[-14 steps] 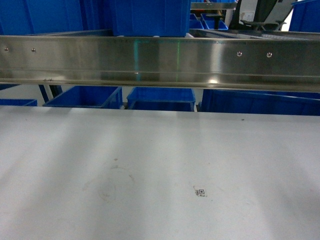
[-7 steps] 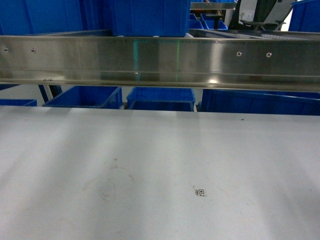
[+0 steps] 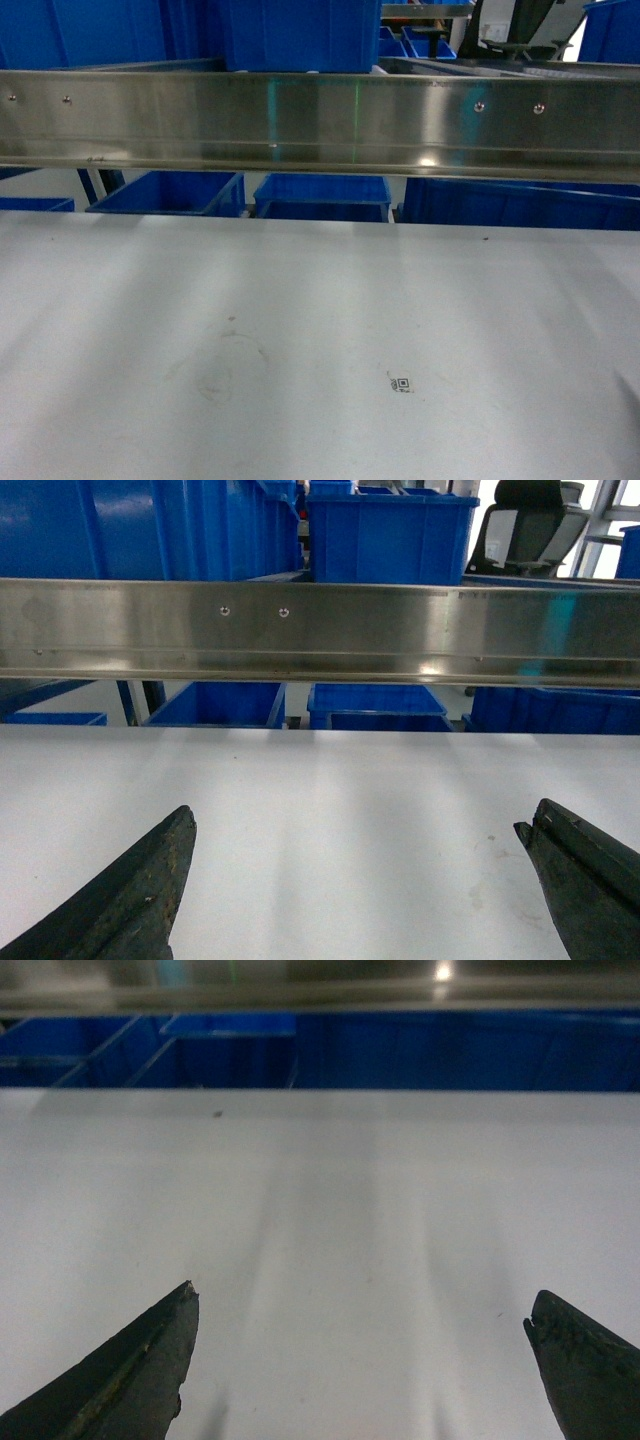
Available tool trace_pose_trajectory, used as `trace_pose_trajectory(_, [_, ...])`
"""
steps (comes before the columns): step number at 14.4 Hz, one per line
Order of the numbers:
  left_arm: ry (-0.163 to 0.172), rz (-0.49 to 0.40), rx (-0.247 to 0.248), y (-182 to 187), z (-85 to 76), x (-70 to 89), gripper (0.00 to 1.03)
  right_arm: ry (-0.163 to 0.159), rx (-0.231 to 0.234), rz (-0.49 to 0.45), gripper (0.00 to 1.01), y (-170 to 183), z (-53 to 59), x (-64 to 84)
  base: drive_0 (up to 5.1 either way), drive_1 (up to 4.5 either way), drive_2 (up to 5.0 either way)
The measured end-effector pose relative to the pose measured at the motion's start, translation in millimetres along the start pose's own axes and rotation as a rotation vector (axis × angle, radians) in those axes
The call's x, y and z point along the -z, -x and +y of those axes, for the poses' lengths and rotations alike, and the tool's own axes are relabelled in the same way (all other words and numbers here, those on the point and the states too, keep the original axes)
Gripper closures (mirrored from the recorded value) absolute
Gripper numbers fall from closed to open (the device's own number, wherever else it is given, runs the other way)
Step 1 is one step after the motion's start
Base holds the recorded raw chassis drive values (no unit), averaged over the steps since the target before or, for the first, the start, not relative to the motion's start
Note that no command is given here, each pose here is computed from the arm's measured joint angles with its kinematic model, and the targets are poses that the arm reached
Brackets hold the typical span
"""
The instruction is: Place magnetic block on left shelf second layer
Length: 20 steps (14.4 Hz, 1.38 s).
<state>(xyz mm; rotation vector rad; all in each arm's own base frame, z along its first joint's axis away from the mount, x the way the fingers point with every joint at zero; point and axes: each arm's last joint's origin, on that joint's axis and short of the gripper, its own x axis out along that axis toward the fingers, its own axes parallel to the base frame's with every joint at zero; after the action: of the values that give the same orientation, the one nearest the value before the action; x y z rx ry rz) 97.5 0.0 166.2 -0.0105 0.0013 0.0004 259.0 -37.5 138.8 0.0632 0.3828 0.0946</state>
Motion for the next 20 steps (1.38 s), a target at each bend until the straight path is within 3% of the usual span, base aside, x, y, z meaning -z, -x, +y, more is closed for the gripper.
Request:
trace_pose_trajectory(1, [0.000,0.000,0.000,0.0,0.0,0.0,0.05,-0.001,-0.029,0.057,0.03,-5.8,-0.3,10.6,0.0,0.00,0.0])
trace_pose_trajectory(3, [0.000,0.000,0.000,0.0,0.0,0.0,0.05,0.022,-0.028,0.076,0.03,-12.3,-1.8,20.1,0.0,0.00,0.0])
trace_pose_trajectory(7, [0.000,0.000,0.000,0.0,0.0,0.0,0.05,0.001,-0.036,0.164,0.03,-23.0,-3.0,44.4,0.0,0.00,0.0])
trace_pose_trajectory(10, [0.000,0.000,0.000,0.0,0.0,0.0,0.05,0.001,-0.038,0.175,0.03,-29.5,-1.4,54.7,0.0,0.00,0.0])
trace_pose_trajectory(14, [0.000,0.000,0.000,0.0,0.0,0.0,0.05,0.002,-0.022,0.175,0.41,-31.7,-1.4,57.2,0.0,0.00,0.0])
trace_pose_trajectory(17, [0.000,0.000,0.000,0.0,0.0,0.0,0.05,-0.019,-0.050,0.174,0.68,-29.8,-0.1,57.4,0.0,0.00,0.0])
trace_pose_trajectory(19, [0.000,0.000,0.000,0.0,0.0,0.0,0.05,-0.047,-0.066,0.196,0.68,-21.6,3.5,55.5,0.0,0.00,0.0])
trace_pose_trajectory(20, [0.000,0.000,0.000,0.0,0.0,0.0,0.05,-0.045,-0.084,0.199,0.68,-10.4,11.4,49.6,0.0,0.00,0.0])
